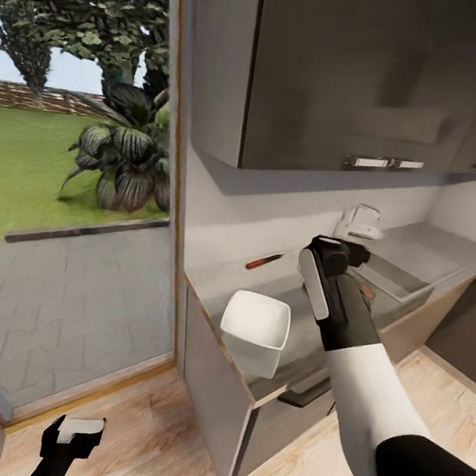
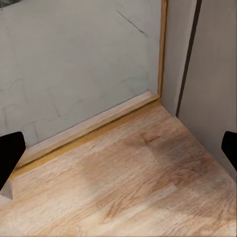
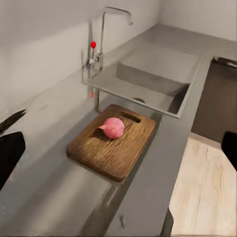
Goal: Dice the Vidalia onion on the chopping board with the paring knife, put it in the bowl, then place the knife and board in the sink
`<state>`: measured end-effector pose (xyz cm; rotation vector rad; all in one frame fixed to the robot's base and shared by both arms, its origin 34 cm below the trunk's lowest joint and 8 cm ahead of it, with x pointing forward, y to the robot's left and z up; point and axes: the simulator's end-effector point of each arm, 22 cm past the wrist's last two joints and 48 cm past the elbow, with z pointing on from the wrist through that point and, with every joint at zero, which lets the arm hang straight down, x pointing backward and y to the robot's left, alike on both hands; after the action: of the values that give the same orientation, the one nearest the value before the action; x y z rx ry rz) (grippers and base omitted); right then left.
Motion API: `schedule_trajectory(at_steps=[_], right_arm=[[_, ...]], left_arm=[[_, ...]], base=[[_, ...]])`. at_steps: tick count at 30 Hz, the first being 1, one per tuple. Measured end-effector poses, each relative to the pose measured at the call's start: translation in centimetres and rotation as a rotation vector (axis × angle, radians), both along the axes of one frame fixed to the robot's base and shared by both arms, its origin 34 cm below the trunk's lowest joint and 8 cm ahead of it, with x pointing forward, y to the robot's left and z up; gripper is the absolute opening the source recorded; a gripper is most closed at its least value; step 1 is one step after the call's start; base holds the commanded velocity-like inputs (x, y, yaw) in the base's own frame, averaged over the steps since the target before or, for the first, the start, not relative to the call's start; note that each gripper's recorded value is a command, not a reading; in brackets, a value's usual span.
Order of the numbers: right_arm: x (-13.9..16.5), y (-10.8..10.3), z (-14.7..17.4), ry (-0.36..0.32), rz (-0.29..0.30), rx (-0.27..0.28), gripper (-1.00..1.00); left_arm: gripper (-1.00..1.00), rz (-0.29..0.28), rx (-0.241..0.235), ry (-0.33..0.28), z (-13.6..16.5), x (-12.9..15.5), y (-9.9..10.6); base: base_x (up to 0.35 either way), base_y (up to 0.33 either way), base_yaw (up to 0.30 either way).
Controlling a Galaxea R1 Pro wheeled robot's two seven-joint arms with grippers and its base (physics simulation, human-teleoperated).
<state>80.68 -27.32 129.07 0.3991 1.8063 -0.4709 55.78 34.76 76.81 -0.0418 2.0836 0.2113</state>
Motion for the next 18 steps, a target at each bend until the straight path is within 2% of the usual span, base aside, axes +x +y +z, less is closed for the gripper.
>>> schedule_trajectory(at_steps=[3,9,14,18], right_arm=[[0.6,1.4,0.0,0.017,0.016,0.007,1.00],[0.9,1.7,-0.6,0.037,0.019,0.006,1.00],[1.3,1.5,-2.5,0.065,0.007,0.008,1.00],[1.5,1.5,-2.9,0.060,0.004,0.013,1.00]], left_arm=[[1.00,0.000,0.000,-0.001,0.0,0.0,0.0],[1.00,0.000,0.000,0.000,0.0,0.0,0.0],[1.00,0.000,0.000,0.000,0.0,0.0,0.0],[1.00,0.000,0.000,0.000,0.0,0.0,0.0]], base=[[0.090,0.286,0.000],[0.120,0.285,0.000],[0.249,0.217,0.000],[0.316,0.065,0.000]])
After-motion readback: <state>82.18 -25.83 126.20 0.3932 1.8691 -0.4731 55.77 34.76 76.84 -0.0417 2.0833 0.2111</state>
